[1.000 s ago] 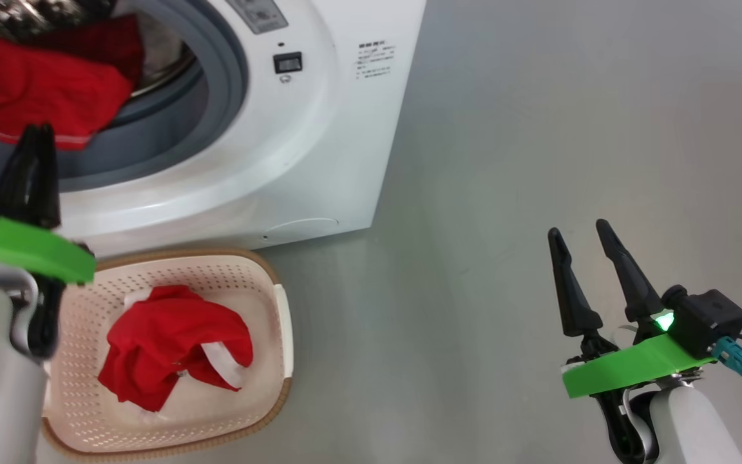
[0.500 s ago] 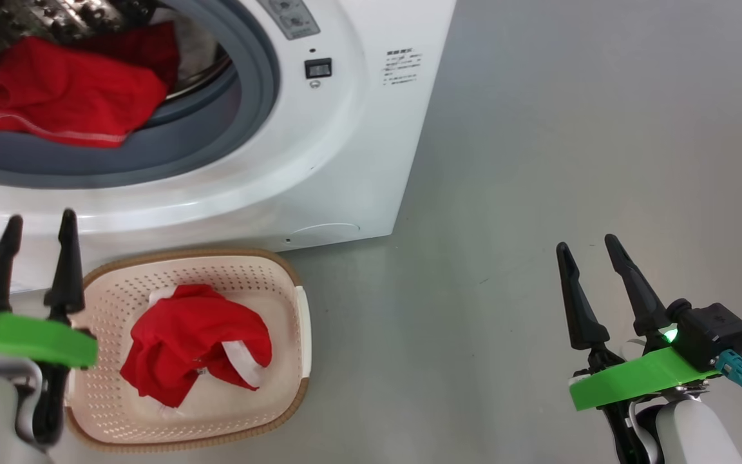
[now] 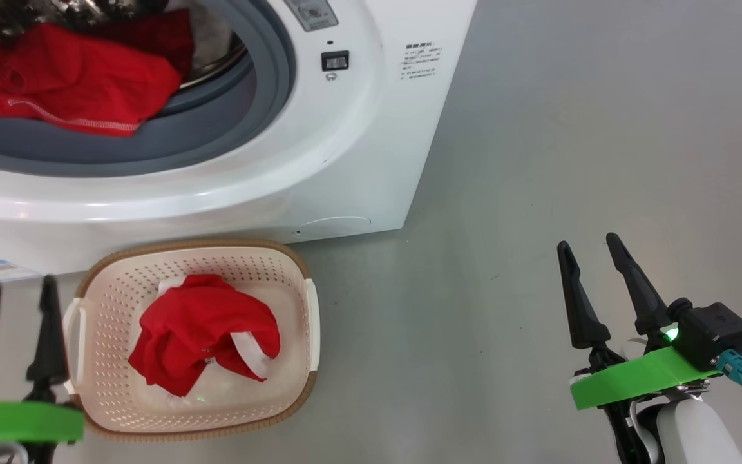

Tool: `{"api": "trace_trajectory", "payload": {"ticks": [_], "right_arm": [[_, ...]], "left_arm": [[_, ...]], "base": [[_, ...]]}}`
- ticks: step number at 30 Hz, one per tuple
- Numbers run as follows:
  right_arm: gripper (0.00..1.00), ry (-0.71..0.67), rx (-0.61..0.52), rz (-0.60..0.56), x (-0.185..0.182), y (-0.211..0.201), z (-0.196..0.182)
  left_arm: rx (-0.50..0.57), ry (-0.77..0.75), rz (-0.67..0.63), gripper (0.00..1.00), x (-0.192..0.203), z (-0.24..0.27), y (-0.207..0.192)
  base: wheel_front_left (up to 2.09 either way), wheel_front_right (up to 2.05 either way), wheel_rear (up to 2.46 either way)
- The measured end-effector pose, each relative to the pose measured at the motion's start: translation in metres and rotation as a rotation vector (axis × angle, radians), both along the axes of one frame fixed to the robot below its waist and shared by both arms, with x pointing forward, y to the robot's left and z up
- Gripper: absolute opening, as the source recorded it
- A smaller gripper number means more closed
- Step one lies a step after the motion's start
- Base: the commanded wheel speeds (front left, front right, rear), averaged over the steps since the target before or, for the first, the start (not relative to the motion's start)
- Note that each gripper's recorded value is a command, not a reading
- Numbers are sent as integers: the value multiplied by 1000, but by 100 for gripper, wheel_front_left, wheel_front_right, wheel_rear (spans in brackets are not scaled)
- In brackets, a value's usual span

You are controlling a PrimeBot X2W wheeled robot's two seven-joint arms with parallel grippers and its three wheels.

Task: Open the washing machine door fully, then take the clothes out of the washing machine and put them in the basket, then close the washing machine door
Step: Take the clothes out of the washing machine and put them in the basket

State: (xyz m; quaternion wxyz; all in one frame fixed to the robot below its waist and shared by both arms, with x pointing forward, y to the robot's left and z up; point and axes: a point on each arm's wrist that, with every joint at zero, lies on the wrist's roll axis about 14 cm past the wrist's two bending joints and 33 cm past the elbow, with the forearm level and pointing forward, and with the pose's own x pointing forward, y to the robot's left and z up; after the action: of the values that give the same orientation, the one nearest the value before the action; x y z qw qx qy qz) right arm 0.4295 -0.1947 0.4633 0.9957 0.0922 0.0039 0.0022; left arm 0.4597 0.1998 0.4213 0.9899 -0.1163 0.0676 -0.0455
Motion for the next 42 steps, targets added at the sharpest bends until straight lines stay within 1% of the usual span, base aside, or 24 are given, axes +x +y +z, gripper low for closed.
{"api": "trace_trajectory", "payload": {"ticks": [8,17,21,25,28,33,39,42], "right_arm": [[100,12,-1,-1,1,0,-5],[100,17,-2,-5,2,-2,-7],[100,19,-2,-6,2,-2,-8],[100,23,-1,-3,3,-1,-10],[100,28,0,0,4,0,-12],[100,23,0,7,11,2,-12],[100,22,0,9,15,2,-13],[100,28,1,5,14,1,-15]], "left_arm": [[3,23,62,100,-23,-7,17],[-1,21,76,100,-24,-7,18],[-3,28,62,100,-24,-10,14],[11,67,1,100,-24,-22,0],[13,49,-45,100,-10,-19,-13],[26,-3,-114,100,29,-1,-33],[58,23,-186,100,66,6,-57],[91,44,-222,100,88,11,-69]], "base": [[0,0,0],[0,0,0],[0,0,0],[0,0,0],[0,0,0],[0,0,0],[0,0,0],[0,0,0]]}}
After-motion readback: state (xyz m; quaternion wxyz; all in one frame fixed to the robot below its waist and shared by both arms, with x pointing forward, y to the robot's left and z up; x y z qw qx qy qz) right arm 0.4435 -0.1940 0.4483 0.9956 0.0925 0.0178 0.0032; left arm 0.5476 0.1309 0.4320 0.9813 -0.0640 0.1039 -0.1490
